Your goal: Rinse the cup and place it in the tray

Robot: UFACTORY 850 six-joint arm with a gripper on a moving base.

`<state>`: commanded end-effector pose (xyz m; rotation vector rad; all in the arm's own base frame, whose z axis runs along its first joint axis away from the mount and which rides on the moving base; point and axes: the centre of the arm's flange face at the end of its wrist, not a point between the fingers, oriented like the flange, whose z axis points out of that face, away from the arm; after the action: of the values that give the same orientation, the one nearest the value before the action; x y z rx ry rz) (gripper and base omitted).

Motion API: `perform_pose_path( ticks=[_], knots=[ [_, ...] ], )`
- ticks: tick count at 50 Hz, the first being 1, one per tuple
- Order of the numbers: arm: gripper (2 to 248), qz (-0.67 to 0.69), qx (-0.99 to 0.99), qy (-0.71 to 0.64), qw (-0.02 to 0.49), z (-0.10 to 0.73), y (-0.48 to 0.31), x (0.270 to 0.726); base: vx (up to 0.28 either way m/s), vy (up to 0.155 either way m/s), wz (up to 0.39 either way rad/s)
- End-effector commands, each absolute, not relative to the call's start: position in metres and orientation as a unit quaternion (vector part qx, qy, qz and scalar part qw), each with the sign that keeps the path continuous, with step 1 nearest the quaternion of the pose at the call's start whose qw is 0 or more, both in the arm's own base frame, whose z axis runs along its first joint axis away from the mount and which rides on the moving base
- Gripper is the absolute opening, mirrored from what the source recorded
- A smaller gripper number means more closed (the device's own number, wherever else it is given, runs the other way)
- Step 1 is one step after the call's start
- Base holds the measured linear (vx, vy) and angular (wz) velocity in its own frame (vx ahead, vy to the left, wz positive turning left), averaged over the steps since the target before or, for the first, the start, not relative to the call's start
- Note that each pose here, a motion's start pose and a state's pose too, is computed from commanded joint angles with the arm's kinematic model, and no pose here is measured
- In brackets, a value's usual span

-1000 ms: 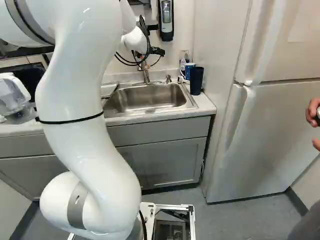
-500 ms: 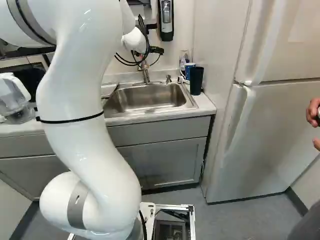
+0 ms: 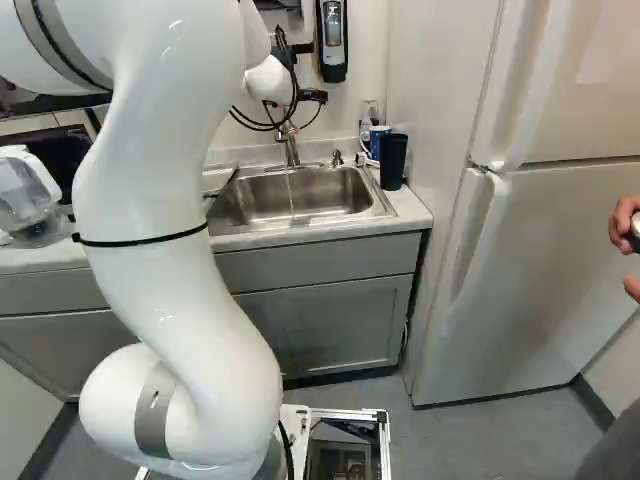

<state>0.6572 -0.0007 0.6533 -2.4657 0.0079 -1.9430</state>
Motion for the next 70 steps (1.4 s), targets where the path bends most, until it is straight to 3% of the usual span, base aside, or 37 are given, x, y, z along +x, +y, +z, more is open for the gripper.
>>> perform_pose_path(
  ticks=[38,70],
  knots=[
    [247,-0.619,-0.785,0.002,0.002,0.653,0.0,0.66,0.0,0.0,0.0],
    [247,-0.612,-0.79,-0.017,0.016,0.657,0.029,0.607,0.0,0.0,0.0]
  ],
)
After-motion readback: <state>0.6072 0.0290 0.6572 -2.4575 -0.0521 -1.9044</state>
